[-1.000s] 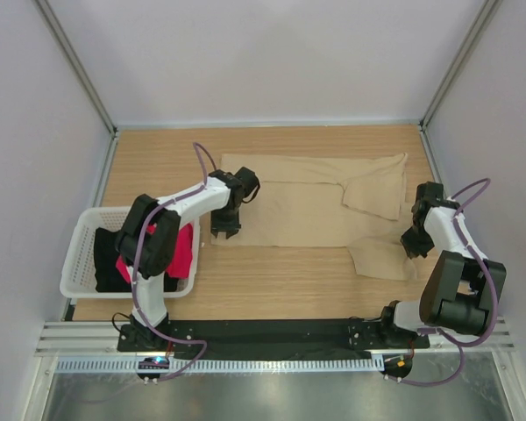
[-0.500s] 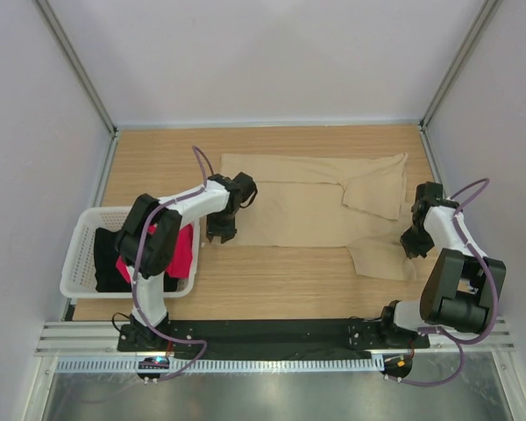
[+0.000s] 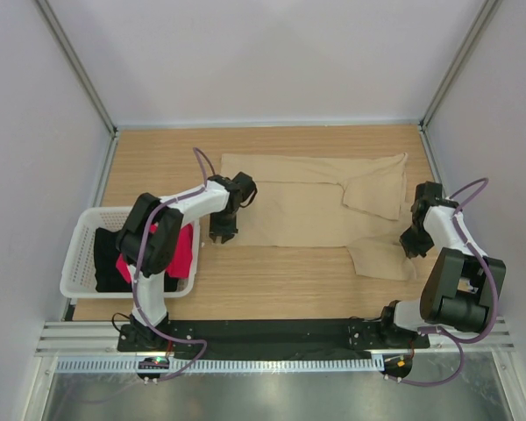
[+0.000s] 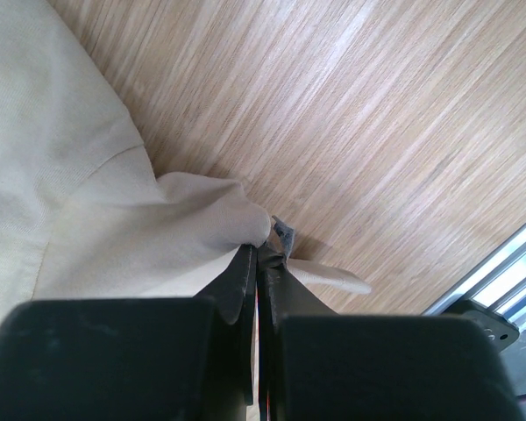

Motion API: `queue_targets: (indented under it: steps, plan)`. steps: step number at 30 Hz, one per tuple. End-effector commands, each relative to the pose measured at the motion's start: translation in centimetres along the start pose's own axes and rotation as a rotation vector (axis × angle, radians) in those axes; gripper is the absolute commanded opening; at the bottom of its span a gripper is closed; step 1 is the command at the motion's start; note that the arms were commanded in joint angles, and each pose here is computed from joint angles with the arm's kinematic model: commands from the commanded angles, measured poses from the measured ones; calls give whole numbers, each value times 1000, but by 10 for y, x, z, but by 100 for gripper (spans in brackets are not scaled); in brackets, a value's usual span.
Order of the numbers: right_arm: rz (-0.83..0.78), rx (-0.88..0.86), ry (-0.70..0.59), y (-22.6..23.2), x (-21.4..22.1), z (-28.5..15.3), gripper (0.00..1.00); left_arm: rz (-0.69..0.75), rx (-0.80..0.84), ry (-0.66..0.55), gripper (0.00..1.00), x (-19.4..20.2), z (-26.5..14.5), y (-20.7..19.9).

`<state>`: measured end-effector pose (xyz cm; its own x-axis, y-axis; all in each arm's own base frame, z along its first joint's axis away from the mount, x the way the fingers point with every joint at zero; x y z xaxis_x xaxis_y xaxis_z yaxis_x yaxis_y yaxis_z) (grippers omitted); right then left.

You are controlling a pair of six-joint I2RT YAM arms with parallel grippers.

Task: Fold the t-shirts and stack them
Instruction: Fold the tshirt

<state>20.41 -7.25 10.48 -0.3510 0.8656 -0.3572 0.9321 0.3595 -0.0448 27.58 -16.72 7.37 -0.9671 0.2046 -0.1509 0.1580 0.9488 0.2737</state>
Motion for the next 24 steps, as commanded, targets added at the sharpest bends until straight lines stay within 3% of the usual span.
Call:
queue_targets:
  steps: [1,9,24]
  plan:
    - [-9,-25,-34,7,-10,-8,1,-27,42,-34,27,-9,19,-9]
    - [-28,-40,-46,8,-10,-14,1,-27,43,-89,0,-19,2,-4]
    - [-32,-176,-36,17,-18,-58,1,-4,104,-166,0,-34,-63,10]
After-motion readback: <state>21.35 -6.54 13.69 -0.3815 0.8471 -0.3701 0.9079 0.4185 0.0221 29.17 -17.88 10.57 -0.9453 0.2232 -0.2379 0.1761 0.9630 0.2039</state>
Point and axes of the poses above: each gripper's point midway between its finger pads, its own z axis out along the fingers, its own y axis along the line the jaws close on, x = y × z, the point moved 6 cm from there along -z, back along the fingers, and after that the axes turned 13 degrees about z, right-handed, at the moved point
